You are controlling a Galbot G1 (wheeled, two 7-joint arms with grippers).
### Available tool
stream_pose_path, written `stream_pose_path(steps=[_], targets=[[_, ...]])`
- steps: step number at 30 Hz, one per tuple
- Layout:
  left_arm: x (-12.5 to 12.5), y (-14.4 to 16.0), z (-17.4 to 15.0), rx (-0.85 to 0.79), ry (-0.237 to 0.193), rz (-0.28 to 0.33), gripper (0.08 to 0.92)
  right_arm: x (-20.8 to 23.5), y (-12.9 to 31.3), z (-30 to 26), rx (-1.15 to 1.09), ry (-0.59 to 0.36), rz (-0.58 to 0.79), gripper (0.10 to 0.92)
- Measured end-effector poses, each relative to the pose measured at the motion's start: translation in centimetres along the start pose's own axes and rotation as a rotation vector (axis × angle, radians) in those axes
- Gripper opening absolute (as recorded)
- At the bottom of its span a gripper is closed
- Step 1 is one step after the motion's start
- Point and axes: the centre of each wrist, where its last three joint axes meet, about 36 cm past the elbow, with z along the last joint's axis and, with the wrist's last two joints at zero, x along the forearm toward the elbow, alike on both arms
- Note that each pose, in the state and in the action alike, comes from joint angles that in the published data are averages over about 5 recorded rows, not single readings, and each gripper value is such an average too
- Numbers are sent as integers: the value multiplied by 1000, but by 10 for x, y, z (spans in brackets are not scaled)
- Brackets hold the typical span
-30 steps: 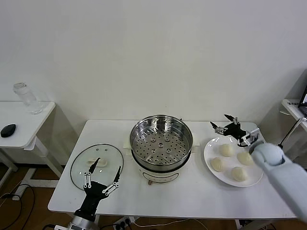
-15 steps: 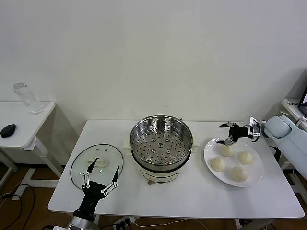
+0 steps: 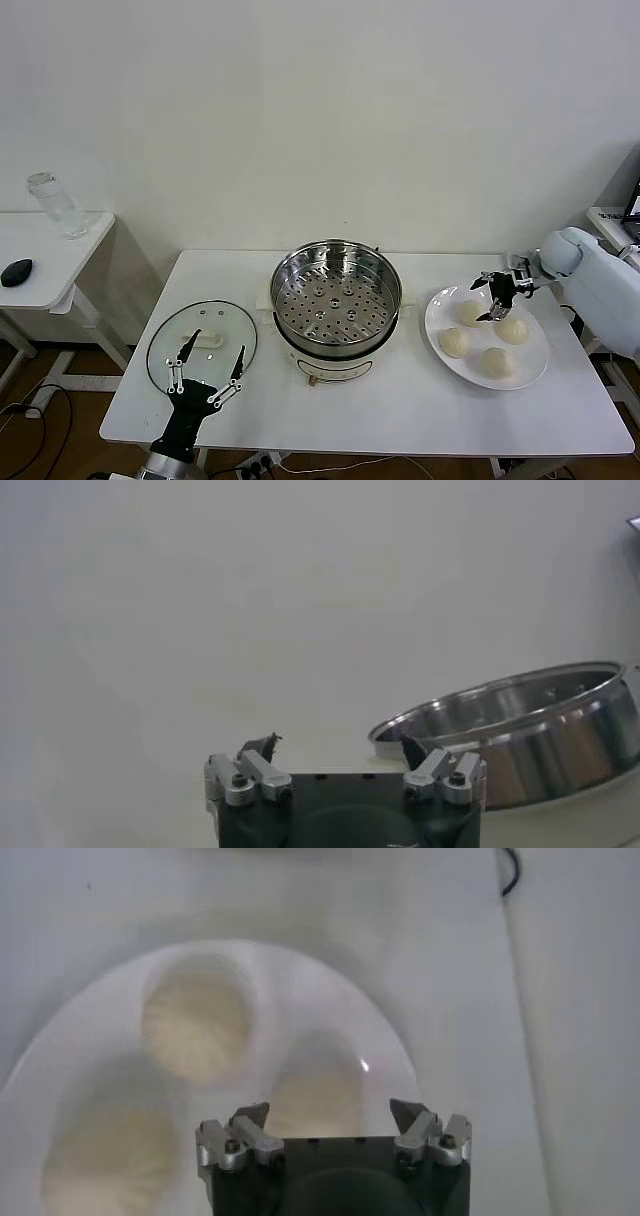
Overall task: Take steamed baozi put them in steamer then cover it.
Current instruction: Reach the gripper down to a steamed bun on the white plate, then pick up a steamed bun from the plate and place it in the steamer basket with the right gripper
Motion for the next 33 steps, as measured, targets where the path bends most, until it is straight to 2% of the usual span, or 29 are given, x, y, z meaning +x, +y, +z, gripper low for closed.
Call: stream_pose_path(steps=[12,22,28,33], targets=[[1,0,1,-1,0,-2,823,-21,-5,-9,38,62,-58,813],[0,2,2,-5,-2,-13,823,-20,-10,-14,65,77,-65,659],[0,3,1,-6,-2,-17,823,-4,-17,-21,109,70,-60,658],[0,4,1,-8,-4,-17,823,32,-34,-45,221,37,-25,665]])
